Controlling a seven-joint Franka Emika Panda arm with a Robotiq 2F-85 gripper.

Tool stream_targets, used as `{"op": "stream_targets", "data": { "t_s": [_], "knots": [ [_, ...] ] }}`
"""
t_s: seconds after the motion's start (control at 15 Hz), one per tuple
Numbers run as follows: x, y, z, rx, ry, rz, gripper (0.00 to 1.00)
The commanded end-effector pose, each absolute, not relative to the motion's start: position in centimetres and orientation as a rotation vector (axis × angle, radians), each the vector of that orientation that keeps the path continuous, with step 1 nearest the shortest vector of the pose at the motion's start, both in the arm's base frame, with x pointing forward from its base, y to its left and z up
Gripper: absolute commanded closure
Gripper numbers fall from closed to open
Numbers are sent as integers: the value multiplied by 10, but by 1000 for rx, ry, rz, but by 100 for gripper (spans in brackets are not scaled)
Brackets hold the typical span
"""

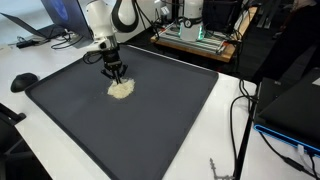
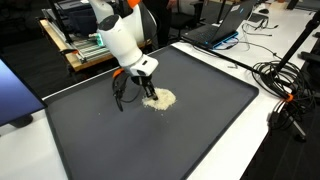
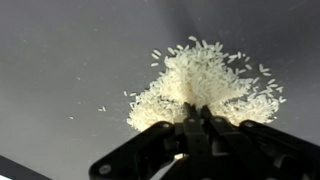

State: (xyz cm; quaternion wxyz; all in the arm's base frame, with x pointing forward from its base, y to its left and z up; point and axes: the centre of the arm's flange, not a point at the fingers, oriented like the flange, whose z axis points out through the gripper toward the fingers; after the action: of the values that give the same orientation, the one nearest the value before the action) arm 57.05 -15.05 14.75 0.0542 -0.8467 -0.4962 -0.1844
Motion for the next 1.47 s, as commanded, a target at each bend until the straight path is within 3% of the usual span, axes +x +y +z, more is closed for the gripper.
{"op": "stream_targets", "data": {
  "t_s": [0.0, 0.8, 0.87, 0.93, 1.07, 1.4],
  "knots": [
    [571, -154, 144, -2536, -1504, -573, 96],
    [571, -152, 146, -2527, -1528, -567, 97],
    [572, -151, 147, -2518, -1539, -559, 93],
    [572, -149, 147, -2519, -1554, -551, 68],
    [571, -145, 151, -2519, -1577, -543, 63],
    [569, -131, 165, -2540, -1627, -484, 29]
  ]
}}
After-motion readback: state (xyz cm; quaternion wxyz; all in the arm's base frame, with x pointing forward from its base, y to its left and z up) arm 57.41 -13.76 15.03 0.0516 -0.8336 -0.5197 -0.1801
